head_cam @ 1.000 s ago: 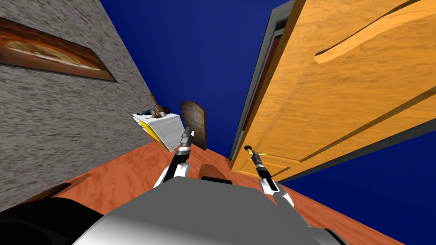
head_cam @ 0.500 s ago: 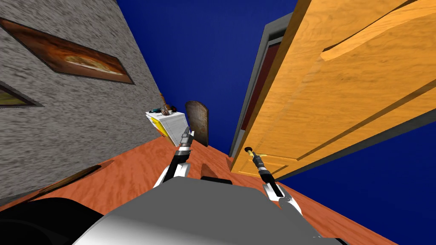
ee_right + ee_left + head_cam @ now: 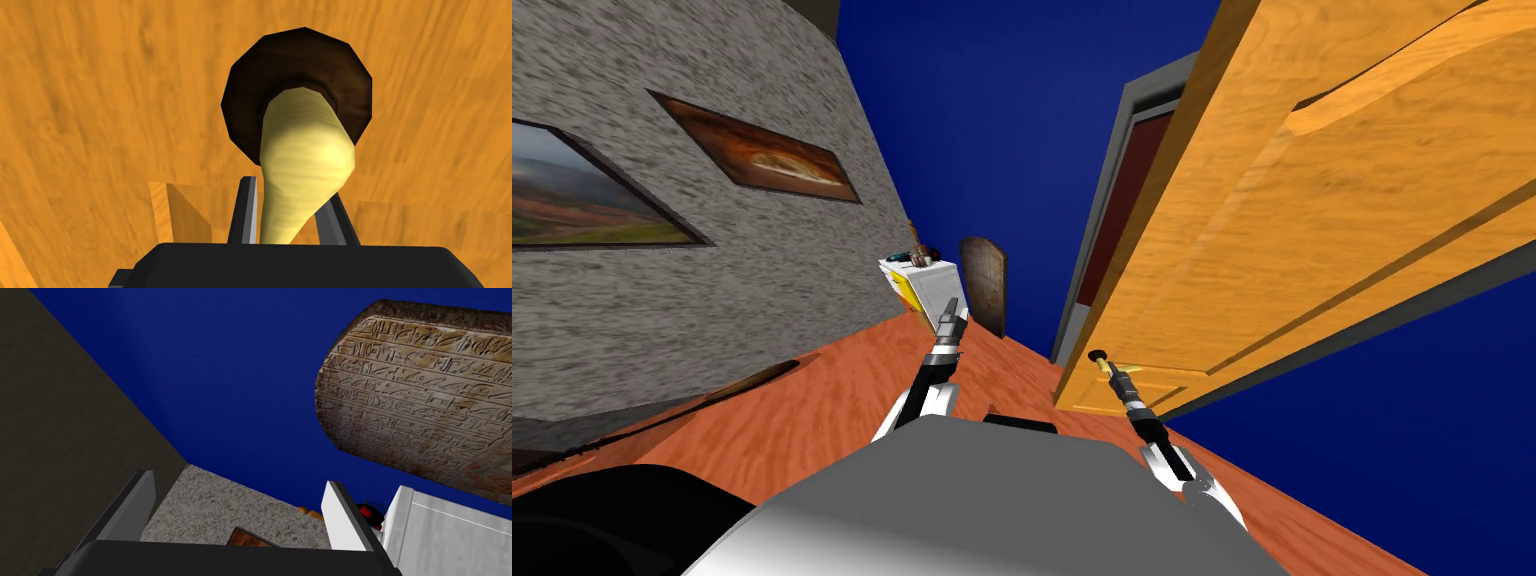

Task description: Pull the door open

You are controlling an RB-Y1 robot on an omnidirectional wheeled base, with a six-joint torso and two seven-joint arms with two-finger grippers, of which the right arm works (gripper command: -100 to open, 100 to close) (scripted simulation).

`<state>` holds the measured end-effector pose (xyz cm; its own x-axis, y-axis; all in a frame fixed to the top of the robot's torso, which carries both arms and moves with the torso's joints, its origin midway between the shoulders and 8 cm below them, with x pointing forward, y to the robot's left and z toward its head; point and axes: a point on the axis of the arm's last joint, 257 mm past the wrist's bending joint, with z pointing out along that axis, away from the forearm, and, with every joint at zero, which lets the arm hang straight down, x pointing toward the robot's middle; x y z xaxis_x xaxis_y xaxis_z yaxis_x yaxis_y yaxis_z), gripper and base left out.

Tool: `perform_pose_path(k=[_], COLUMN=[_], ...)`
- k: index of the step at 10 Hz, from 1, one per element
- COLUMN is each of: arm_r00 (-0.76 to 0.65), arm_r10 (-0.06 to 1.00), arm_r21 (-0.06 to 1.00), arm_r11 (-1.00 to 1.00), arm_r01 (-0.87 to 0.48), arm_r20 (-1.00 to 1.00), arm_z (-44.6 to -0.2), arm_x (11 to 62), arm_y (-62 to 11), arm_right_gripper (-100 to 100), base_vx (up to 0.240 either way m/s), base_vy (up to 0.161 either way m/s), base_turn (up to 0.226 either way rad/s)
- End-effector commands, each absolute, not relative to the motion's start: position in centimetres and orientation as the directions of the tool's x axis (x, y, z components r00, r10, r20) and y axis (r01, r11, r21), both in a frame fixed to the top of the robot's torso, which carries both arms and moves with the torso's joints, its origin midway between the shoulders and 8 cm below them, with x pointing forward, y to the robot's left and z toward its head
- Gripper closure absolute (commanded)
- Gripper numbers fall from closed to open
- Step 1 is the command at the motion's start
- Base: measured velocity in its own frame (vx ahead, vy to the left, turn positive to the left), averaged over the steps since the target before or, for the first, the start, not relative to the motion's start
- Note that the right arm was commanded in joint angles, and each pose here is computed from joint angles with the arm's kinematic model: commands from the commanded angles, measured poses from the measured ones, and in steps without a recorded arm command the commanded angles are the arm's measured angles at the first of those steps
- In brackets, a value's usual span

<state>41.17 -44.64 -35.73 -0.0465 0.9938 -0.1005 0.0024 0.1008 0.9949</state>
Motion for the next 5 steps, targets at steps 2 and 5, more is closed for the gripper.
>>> perform_pose_path(k=[2, 5], arm_r00=[-0.068, -0.093], arm_r10=[0.992, 0.99], arm_r21=[0.995, 0.995], arm_r11=[0.102, 0.102], arm_r01=[-0.004, -0.009], arm_r20=[-0.102, -0.103], arm_z=[-35.7, -35.6], arm_x=[40.1, 38.6], arm_y=[-44.8, -45.1], arm_right_gripper=[100, 100], base_vx=[-0.13, -0.177], base_vy=[-0.062, -0.057], base_turn=[0.095, 0.126])
